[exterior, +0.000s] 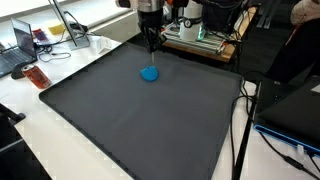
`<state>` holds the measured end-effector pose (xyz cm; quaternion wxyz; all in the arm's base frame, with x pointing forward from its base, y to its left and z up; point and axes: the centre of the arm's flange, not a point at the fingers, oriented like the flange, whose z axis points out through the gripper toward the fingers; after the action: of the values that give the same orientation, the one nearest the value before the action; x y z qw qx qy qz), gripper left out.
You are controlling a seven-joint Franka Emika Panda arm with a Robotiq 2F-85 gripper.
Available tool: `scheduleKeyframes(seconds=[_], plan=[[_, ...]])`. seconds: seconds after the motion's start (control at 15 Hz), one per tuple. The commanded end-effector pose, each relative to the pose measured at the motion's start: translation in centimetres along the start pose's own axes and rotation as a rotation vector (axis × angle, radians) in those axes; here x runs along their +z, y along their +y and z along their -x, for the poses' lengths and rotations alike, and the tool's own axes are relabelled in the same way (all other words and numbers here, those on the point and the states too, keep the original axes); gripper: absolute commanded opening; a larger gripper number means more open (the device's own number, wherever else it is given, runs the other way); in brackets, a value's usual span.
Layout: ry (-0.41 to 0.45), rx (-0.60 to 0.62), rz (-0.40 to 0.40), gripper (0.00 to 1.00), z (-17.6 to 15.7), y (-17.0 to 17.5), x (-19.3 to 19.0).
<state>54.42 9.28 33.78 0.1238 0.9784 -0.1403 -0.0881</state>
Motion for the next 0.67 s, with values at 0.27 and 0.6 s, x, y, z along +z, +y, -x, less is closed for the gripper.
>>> scheduleKeyframes(seconds=[0.27,0.6], plan=[[-0.004,0.024,-0.125,0.03,0.3,6.2,-0.5],[-0.010,0.013,-0.264,0.03,0.4,11.1,1.2]])
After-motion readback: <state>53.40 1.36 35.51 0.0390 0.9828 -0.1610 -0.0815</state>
